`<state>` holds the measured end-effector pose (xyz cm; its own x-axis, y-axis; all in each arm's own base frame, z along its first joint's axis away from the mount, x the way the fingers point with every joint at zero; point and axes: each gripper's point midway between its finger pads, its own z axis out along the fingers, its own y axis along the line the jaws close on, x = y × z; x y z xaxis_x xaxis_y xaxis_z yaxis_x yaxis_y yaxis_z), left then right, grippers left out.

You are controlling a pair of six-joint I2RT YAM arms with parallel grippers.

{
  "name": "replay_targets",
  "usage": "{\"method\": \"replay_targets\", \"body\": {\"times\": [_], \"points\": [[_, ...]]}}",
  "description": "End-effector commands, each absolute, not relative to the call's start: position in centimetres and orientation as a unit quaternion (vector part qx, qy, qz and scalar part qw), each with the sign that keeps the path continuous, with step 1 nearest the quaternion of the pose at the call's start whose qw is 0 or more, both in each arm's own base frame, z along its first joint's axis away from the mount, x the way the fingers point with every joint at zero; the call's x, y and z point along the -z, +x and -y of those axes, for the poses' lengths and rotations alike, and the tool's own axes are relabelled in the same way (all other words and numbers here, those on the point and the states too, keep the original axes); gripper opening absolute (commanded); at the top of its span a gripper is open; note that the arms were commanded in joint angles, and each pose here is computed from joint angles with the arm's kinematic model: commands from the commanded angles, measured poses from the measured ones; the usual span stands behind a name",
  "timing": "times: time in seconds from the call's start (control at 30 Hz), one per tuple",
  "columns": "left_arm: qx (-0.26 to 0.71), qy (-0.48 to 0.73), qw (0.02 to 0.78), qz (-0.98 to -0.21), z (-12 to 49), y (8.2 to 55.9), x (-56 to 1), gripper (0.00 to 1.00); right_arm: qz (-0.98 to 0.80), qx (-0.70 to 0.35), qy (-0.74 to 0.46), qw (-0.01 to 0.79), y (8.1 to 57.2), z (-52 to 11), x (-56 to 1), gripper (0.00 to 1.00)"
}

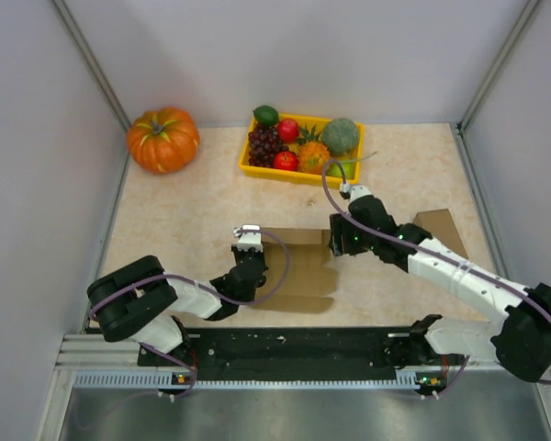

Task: Fold the paper box

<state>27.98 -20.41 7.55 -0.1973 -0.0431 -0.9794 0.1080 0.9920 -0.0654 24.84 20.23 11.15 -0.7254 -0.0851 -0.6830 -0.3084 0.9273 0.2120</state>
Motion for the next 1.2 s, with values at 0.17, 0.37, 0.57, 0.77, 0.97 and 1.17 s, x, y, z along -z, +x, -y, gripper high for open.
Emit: {"method": "replay_targets", "body": {"times": [0.17,0.37,0.57,0.77,0.97,1.17], "points": [[0.060,0.011,0.649,-0.758,20.0,28.0,-8.8,0.00,-0.893,-0.034,-0.324,0.311,26.8,-17.1,-15.6,0.51],[0.069,0.021,0.652,-0.755,20.6,28.1,-9.3,0.00,-0.862,-0.041,-0.416,0.286,29.0,-19.5,-14.1,0.41],[0.072,0.018,0.654,-0.753,20.7,28.2,-9.3,0.00,-0.856,-0.044,-0.442,0.265,29.2,-20.4,-12.2,0.40],[0.067,0.009,0.656,-0.751,20.6,28.4,-9.3,0.00,-0.892,-0.048,-0.383,0.235,29.5,-21.3,-10.2,0.00],[0.073,-0.006,0.654,-0.753,20.8,28.5,-9.1,0.00,-0.966,-0.053,-0.174,0.184,26.5,-20.3,-10.8,0.00],[0.079,-0.002,0.653,-0.753,21.5,28.6,-9.3,0.00,-0.978,-0.142,-0.027,0.150,25.2,-23.7,-11.4,0.00]]}}
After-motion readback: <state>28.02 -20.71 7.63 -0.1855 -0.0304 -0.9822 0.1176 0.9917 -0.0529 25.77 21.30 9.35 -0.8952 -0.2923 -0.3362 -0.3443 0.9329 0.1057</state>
